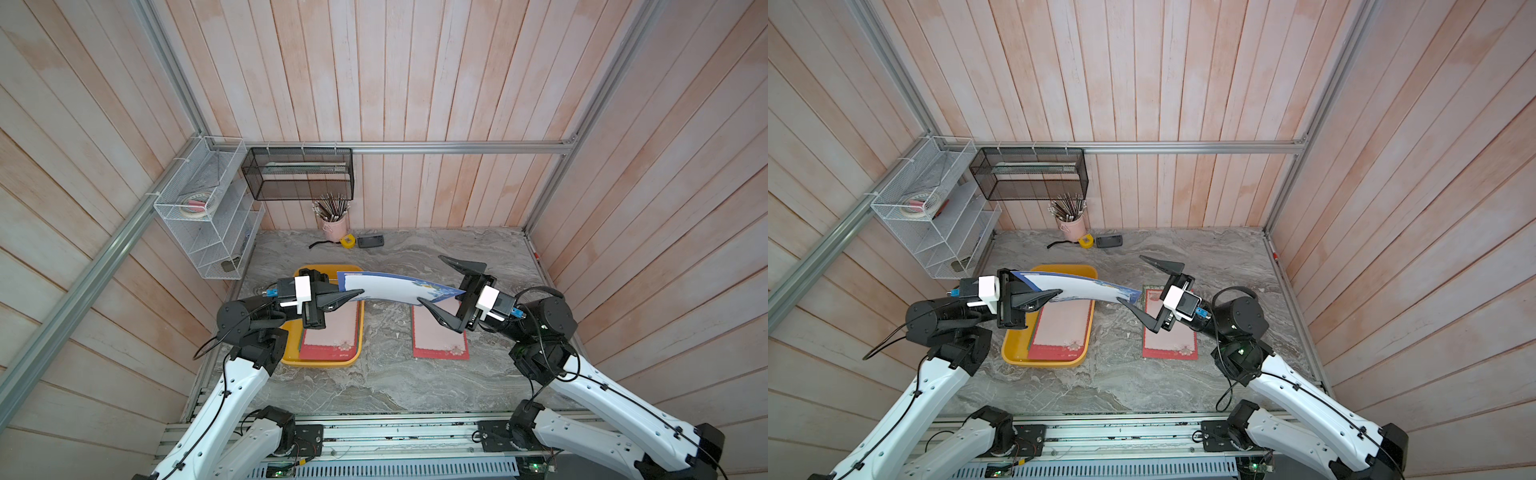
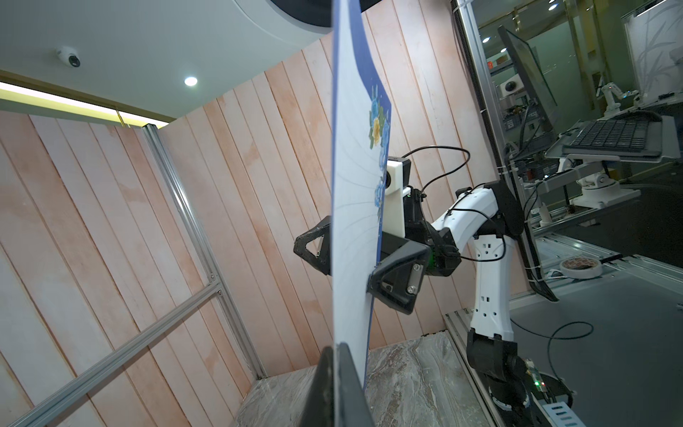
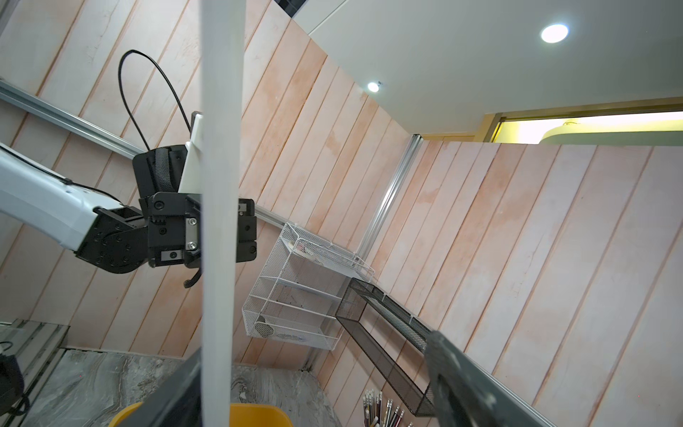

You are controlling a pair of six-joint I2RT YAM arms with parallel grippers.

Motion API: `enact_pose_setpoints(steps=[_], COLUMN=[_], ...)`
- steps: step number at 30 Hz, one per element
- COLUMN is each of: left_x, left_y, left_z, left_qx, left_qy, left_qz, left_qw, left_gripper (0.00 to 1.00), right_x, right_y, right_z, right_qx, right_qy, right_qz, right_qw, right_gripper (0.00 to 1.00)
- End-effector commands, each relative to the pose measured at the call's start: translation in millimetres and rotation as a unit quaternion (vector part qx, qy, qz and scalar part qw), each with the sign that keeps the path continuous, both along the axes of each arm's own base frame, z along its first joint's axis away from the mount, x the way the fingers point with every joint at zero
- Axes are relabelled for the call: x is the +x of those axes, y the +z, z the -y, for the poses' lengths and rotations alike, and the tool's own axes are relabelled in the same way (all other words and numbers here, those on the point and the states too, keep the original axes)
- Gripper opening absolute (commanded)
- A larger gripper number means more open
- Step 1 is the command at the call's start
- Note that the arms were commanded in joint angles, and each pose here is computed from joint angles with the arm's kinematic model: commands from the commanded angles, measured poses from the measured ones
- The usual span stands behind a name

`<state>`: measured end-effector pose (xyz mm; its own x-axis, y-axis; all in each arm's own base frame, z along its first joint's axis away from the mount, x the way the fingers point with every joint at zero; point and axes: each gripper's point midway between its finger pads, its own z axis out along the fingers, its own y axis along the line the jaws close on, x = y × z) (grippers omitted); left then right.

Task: Take out the stationery paper from the storage box
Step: Pick up the stationery paper from the storage box.

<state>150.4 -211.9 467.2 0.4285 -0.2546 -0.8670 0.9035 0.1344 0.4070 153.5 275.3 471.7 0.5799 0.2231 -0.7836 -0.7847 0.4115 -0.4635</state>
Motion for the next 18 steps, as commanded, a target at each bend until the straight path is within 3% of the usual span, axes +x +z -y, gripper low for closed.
enact_pose_setpoints(steps=[1,18], left_x=[-11.1,-23.0], left_y=[-1.6,-4.2], left_z=[1.6,15.8], left_qx=[0.004,0.008], left_qy=[-0.022,-0.064], left_qz=[0.0,-0.022], left_qw=[1.0,0.998], left_gripper=[0.0,0.0], right_x=[-9.3,-19.0], right_y=[4.8,2.1], right_z=[-5.0,-18.5], right_qx=[-0.01,-0.028], right_qy=[0.034,0.088], right_qz=[0.004,0.013], right_qw=[0.999,0.996], right_gripper=[0.82,0.63])
